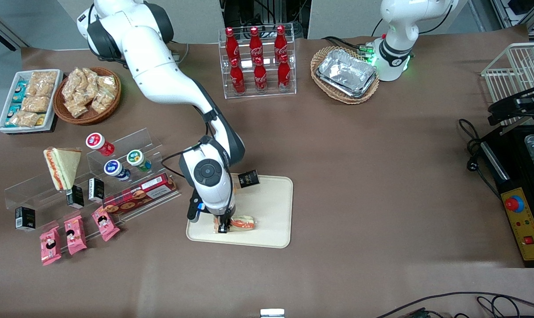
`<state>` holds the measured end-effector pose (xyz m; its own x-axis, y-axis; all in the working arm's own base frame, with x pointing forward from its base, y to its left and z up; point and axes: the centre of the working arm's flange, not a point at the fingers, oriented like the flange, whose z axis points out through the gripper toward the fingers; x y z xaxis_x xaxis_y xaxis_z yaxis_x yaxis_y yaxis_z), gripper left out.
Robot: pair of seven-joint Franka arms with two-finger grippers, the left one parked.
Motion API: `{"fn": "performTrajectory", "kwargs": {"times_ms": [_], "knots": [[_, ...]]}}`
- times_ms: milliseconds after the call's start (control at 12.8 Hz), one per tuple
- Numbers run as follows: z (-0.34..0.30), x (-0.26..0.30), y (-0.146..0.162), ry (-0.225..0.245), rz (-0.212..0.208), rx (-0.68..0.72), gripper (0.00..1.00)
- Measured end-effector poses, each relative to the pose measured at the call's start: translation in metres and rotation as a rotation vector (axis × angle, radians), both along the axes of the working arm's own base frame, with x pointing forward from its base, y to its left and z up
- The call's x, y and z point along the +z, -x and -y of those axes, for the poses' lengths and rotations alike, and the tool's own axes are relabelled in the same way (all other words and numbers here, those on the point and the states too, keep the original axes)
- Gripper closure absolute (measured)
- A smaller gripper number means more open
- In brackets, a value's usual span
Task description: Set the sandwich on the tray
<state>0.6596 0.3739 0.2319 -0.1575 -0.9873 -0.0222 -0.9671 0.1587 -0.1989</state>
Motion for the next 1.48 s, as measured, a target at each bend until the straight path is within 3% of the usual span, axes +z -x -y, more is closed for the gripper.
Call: {"fn": "performTrajectory", "kwargs": {"times_ms": [234, 856, 1090, 1479], "knots": [[0.003, -0.011, -0.006, -0.029, 0.026, -0.045, 0.78], [0.015, -0.001, -0.018, -0.044, 0.053, -0.069, 0.00], [0.014, 0.014, -0.020, -0.044, 0.048, -0.070, 0.00], [0.015, 0.074, -0.008, 0.017, -0.066, 0.073, 0.00]]}}
